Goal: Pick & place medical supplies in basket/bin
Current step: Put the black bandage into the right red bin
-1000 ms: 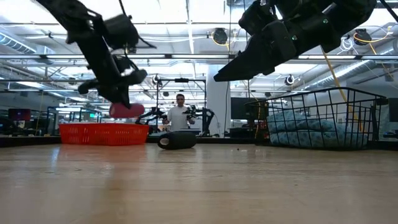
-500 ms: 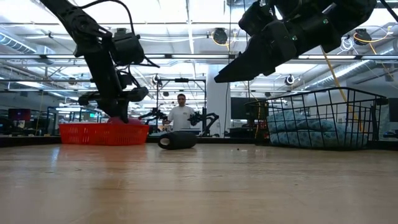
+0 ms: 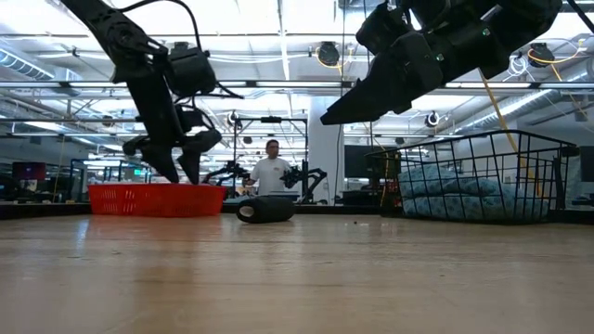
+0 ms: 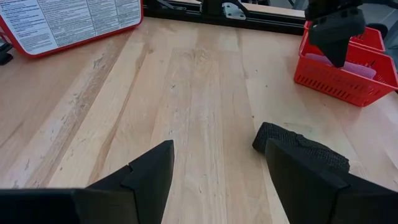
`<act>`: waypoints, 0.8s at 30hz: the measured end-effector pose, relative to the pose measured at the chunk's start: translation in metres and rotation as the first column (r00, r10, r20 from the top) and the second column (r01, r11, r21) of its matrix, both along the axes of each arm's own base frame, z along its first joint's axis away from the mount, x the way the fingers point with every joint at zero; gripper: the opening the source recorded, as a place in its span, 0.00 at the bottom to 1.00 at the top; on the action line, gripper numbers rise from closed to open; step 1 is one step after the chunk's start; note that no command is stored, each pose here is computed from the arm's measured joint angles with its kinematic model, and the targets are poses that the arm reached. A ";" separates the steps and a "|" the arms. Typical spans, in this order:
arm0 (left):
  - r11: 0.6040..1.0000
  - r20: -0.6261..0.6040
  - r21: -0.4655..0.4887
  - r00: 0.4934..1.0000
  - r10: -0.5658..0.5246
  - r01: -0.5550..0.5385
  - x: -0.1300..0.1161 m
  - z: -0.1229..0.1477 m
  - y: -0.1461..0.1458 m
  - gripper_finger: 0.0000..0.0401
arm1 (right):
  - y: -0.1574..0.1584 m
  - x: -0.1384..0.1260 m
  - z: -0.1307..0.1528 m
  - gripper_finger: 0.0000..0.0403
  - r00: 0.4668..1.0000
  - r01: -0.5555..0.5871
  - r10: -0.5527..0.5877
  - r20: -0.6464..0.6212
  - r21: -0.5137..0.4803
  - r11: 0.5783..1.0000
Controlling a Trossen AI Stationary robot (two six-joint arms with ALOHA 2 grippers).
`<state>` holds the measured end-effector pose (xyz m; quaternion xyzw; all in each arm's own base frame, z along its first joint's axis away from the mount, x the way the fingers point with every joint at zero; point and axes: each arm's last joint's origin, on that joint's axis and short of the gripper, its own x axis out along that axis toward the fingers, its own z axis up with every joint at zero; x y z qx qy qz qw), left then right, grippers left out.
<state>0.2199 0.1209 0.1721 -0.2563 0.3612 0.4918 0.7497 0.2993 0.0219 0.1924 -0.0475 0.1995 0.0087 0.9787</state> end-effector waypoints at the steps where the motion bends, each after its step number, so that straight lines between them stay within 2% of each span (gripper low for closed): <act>1: 0.999 -0.018 0.012 0.999 -0.031 0.032 0.001 0.001 0.000 0.57 | 0.000 0.000 0.000 0.60 1.000 0.000 0.000 0.000 0.000 1.000; 5: 0.994 0.003 0.029 0.994 -0.108 0.108 0.005 0.015 0.002 0.61 | 0.000 0.000 0.000 0.60 1.000 0.000 0.000 -0.003 -0.001 1.000; 10: 0.978 0.150 0.009 0.967 -0.205 0.206 0.017 0.044 -0.002 0.62 | 0.000 0.000 -0.001 0.60 1.000 -0.001 0.001 -0.009 -0.003 1.000; 13: 0.942 0.206 -0.010 0.923 -0.326 0.335 0.031 0.056 -0.017 0.60 | 0.000 -0.001 -0.002 0.60 1.000 0.000 0.000 -0.022 -0.005 1.000; 17: 0.896 0.216 0.017 0.873 -0.437 0.444 0.053 0.065 -0.046 0.57 | -0.001 -0.004 0.006 0.60 1.000 0.004 -0.004 -0.007 -0.011 1.000; 19: 0.886 0.196 0.019 0.868 -0.457 0.463 0.062 0.062 -0.061 0.55 | -0.001 -0.008 0.009 0.60 1.000 0.024 -0.024 -0.013 -0.028 0.999; 24: 0.915 0.134 0.045 0.906 -0.402 0.400 0.078 0.042 -0.082 0.51 | -0.003 -0.015 0.017 0.60 0.999 0.043 -0.044 -0.029 -0.049 0.998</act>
